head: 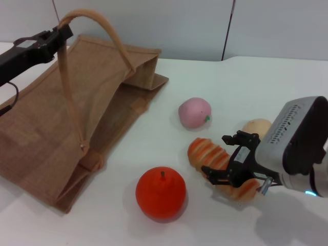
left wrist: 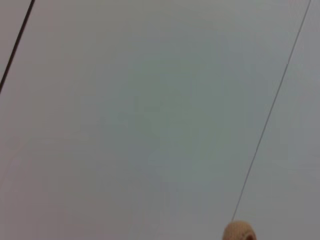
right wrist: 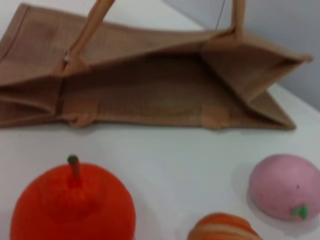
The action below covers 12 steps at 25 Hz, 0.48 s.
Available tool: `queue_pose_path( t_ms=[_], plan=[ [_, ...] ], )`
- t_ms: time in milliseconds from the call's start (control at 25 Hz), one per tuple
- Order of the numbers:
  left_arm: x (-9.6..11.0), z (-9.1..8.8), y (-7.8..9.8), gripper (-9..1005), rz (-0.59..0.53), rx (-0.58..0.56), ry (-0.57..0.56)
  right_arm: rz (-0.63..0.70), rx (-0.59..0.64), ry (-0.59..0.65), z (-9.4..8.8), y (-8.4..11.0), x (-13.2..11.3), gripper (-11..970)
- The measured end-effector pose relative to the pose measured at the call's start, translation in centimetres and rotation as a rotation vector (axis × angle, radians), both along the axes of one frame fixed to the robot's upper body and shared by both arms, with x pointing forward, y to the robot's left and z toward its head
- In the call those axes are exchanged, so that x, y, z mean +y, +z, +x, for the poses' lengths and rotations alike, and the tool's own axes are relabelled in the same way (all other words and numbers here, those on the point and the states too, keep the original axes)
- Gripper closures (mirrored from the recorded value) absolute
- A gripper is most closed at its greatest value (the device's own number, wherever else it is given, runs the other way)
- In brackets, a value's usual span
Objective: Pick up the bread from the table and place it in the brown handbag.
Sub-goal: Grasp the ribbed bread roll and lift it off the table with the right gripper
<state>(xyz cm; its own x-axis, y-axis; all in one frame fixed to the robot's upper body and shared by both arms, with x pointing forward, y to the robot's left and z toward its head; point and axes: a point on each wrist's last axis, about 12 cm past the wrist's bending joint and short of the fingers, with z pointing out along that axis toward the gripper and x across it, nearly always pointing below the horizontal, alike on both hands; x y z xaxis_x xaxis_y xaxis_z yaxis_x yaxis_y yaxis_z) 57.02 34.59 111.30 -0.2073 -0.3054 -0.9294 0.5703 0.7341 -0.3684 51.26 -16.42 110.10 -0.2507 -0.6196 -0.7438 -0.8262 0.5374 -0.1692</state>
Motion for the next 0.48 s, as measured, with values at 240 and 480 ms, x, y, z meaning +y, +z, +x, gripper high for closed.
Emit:
queue_pose_path(
  t_ms=[240,480],
  plan=[
    [0.0,0.0,0.0,841,0.000,-0.001,0.002,-0.050,0.053,-0.005,0.6,-0.5,-0.4,69],
    [0.0,0.0,0.0,836,-0.002,-0.001,0.002,-0.083,0.101,-0.019,1.0,-1.3,-0.9,70]
  ],
)
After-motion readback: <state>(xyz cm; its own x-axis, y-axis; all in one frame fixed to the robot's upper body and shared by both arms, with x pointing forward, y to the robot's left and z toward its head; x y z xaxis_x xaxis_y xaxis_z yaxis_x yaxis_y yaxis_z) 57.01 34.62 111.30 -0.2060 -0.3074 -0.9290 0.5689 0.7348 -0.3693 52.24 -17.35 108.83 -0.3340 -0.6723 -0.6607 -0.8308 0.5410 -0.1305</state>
